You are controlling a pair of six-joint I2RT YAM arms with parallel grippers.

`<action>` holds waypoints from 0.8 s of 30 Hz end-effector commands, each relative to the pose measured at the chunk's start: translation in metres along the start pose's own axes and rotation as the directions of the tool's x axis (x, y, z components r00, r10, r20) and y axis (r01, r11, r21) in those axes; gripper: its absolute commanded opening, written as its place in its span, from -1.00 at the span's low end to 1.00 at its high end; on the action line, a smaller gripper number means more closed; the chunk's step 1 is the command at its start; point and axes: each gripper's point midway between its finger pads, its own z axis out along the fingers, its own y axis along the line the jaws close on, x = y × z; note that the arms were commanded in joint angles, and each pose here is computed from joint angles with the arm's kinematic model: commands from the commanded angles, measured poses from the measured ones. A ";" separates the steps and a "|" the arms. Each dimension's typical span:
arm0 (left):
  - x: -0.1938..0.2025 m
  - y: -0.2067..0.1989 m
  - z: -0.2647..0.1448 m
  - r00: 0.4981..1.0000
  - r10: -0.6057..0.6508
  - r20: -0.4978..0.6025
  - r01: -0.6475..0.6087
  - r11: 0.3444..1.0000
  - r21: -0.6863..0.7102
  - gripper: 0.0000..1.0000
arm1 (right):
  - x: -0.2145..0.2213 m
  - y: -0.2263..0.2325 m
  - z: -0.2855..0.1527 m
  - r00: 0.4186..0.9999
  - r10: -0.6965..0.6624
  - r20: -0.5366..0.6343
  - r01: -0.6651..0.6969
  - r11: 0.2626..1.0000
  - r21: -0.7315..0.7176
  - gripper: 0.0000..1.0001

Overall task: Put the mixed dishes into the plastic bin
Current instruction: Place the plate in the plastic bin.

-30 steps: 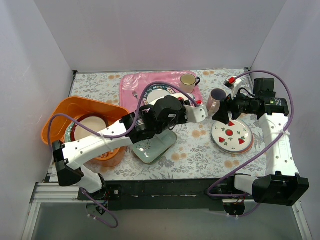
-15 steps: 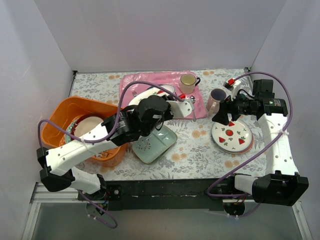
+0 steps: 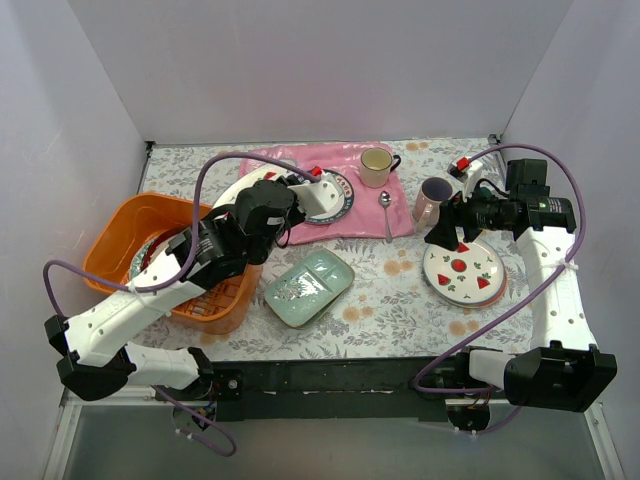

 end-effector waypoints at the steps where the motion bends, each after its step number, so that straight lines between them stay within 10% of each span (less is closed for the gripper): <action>1: 0.016 0.030 -0.010 0.999 -0.033 -0.016 0.031 0.996 -0.087 -1.00 | -0.004 0.002 -0.003 0.999 -0.020 0.025 0.020 1.000 -0.006 0.56; 24: 0.110 0.051 -0.024 0.974 -0.043 -0.220 0.000 0.981 -0.193 -1.00 | 0.001 -0.004 0.001 1.000 -0.004 0.015 0.004 1.000 -0.008 0.57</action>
